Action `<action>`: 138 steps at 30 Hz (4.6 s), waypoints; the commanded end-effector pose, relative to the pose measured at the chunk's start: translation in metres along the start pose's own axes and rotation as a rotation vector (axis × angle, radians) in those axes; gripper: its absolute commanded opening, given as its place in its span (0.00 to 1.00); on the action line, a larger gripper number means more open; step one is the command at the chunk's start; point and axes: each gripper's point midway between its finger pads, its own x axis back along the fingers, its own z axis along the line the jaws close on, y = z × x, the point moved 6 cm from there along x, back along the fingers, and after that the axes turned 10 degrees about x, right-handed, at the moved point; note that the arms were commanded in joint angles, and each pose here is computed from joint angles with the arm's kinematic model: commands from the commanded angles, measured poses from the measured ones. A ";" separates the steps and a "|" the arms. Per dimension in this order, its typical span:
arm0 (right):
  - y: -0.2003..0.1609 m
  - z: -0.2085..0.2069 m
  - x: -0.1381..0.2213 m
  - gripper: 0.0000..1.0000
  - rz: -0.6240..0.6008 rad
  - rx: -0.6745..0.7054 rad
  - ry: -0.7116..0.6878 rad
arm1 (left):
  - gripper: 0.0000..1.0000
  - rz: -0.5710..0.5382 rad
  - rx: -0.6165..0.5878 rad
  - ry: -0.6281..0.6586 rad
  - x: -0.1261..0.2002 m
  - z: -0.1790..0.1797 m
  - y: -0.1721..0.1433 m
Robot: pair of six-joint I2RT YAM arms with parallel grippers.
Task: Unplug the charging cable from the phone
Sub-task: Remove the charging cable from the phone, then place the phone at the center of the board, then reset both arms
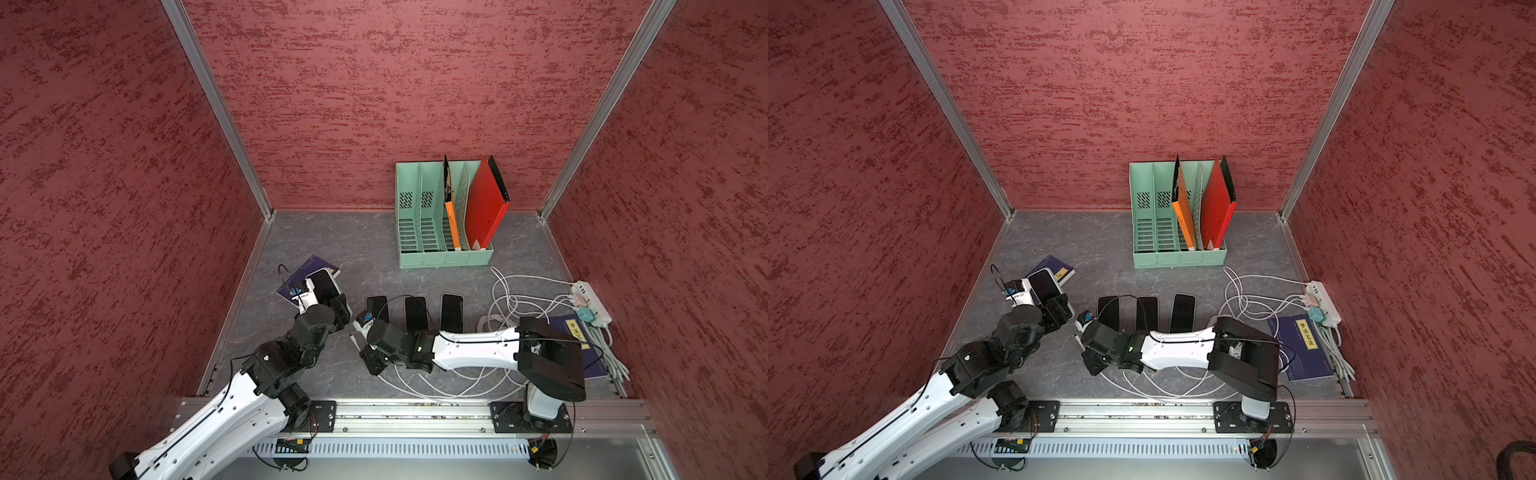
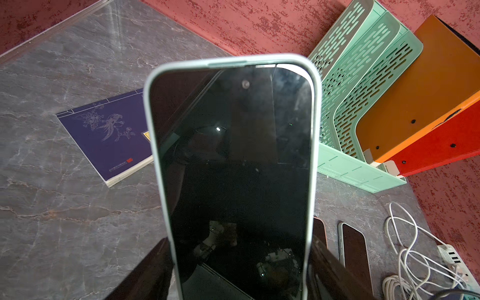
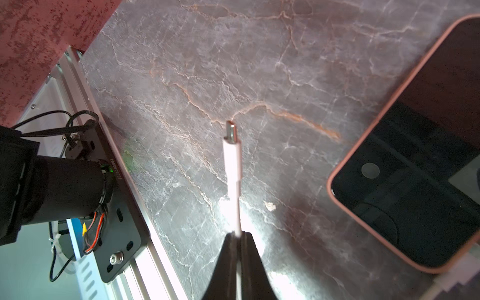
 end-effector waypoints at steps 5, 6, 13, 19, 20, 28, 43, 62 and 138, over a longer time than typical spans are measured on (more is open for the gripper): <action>-0.004 0.004 -0.012 0.00 0.038 0.021 0.002 | 0.00 -0.081 0.041 -0.023 0.011 -0.005 0.018; -0.003 0.004 -0.014 0.01 0.039 0.020 0.000 | 0.00 -0.079 0.043 -0.013 0.010 -0.002 0.017; -0.004 0.002 -0.028 0.53 0.045 0.011 -0.008 | 0.00 -0.015 0.030 0.063 -0.004 0.008 0.000; -0.001 -0.005 -0.011 0.67 -0.016 -0.020 -0.028 | 0.00 0.090 0.005 0.155 -0.029 0.011 -0.015; -0.002 -0.010 -0.006 0.67 -0.031 -0.034 -0.041 | 0.00 0.107 0.005 0.172 -0.034 0.012 -0.017; -0.005 -0.047 0.050 0.71 -0.177 -0.202 -0.103 | 0.00 0.266 -0.039 0.306 -0.084 0.014 -0.033; 0.002 -0.060 0.094 0.75 -0.286 -0.274 -0.126 | 0.00 0.467 -0.237 0.577 -0.122 0.042 -0.077; 0.003 -0.081 0.139 0.92 -0.361 -0.333 -0.217 | 1.00 0.502 -0.304 0.600 -0.121 0.031 -0.070; -0.082 -0.385 0.241 0.99 -0.627 -0.198 -1.057 | 1.00 -0.244 -0.398 -0.038 -0.185 0.086 0.056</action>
